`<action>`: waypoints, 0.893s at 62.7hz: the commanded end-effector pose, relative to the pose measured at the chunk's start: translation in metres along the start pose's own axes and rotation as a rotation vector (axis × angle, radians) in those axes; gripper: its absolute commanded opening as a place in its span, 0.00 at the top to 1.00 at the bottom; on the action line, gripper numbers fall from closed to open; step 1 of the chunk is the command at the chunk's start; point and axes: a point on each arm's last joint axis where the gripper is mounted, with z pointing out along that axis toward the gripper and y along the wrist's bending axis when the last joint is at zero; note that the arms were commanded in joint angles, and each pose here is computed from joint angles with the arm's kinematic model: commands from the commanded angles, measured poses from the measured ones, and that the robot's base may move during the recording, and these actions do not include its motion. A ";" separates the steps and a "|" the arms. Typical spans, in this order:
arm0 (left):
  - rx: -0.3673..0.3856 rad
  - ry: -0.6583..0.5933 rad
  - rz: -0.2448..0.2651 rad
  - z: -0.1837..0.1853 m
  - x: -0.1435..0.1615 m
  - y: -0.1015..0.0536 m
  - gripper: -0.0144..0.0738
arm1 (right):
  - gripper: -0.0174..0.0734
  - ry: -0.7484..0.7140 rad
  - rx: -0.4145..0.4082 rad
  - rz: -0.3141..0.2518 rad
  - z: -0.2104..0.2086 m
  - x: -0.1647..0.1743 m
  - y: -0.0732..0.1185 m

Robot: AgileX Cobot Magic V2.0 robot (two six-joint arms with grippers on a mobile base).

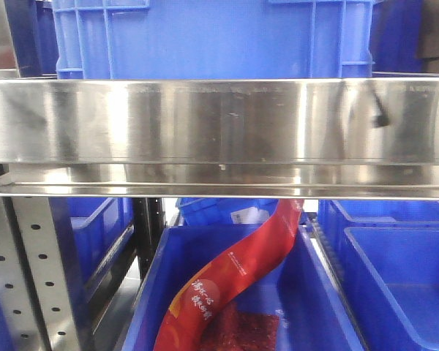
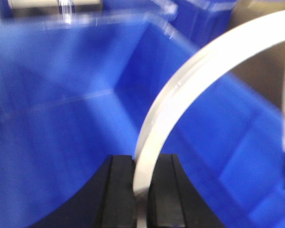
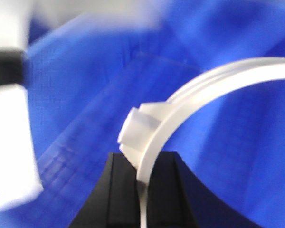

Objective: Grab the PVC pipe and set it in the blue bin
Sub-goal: 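Open both grippers to drop the white pieces into the blue bin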

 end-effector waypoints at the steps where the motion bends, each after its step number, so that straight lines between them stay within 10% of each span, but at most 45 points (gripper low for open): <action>1: 0.004 -0.052 -0.013 0.001 -0.006 0.000 0.96 | 0.99 -0.014 0.000 -0.010 0.003 -0.003 0.000; 12: 0.002 -0.058 -0.011 0.001 -0.006 0.000 0.89 | 0.95 -0.004 0.001 -0.009 0.008 -0.001 -0.001; 33: 0.002 -0.050 -0.011 0.001 -0.006 0.000 0.44 | 0.44 0.021 0.001 -0.008 0.008 0.001 -0.001; 46: 0.006 -0.068 -0.010 -0.007 -0.010 -0.002 0.48 | 0.53 0.021 0.000 -0.010 0.002 0.000 0.000; 56: 0.013 -0.071 -0.006 -0.027 -0.014 -0.006 0.78 | 0.77 -0.001 -0.031 0.006 -0.012 -0.003 0.005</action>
